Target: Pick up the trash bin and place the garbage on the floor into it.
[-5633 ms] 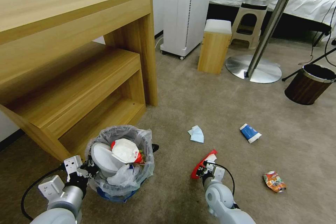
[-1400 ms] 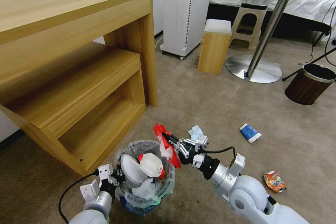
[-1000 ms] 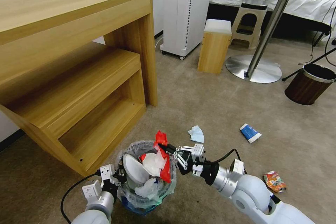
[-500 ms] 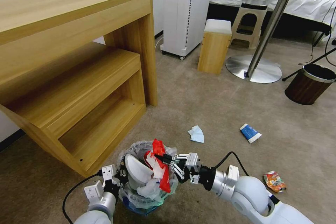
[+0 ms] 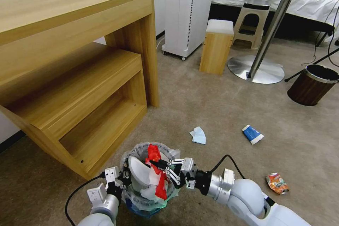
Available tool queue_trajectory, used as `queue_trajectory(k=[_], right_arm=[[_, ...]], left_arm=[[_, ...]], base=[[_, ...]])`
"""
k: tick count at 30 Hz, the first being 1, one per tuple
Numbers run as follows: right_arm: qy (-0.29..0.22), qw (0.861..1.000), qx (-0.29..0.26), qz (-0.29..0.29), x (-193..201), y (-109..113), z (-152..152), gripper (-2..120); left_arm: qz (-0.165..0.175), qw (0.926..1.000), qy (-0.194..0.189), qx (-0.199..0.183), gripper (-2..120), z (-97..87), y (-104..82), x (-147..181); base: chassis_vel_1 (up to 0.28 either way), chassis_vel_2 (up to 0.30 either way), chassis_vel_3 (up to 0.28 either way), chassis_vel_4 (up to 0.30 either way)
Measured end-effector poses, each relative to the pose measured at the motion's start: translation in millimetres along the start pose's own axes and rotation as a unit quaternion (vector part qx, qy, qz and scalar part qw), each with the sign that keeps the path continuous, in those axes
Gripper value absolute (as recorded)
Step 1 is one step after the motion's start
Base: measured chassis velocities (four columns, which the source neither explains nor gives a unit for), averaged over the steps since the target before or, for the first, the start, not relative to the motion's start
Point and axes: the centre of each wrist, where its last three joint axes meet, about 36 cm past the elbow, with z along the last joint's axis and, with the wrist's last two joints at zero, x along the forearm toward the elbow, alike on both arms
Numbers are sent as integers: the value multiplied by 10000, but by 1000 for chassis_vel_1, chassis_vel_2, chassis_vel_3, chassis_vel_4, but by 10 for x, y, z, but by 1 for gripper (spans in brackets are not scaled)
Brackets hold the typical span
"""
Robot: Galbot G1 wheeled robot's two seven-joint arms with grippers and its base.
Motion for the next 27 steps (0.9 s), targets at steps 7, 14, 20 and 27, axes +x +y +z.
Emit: queue_trajectory(k=[7,14,20,27], right_arm=[[70,10000,-19,-44,-30,9,29,0],[248,9997,30,31,-2,-21,82,0],[332,9993,78,128,10,-46,115,0],[410,9985,147,339,5,-69,176,0]], left_arm=[[27,10000,-4,-31,0,38,-27,11],[60,10000,0,-39,0,44,-58,21],[93,9999,5,-53,0,50,-82,37],[124,9999,8,-60,0,52,-95,76]], base=[[0,0,0,0],[0,0,0,0],[0,0,0,0],[0,0,0,0]])
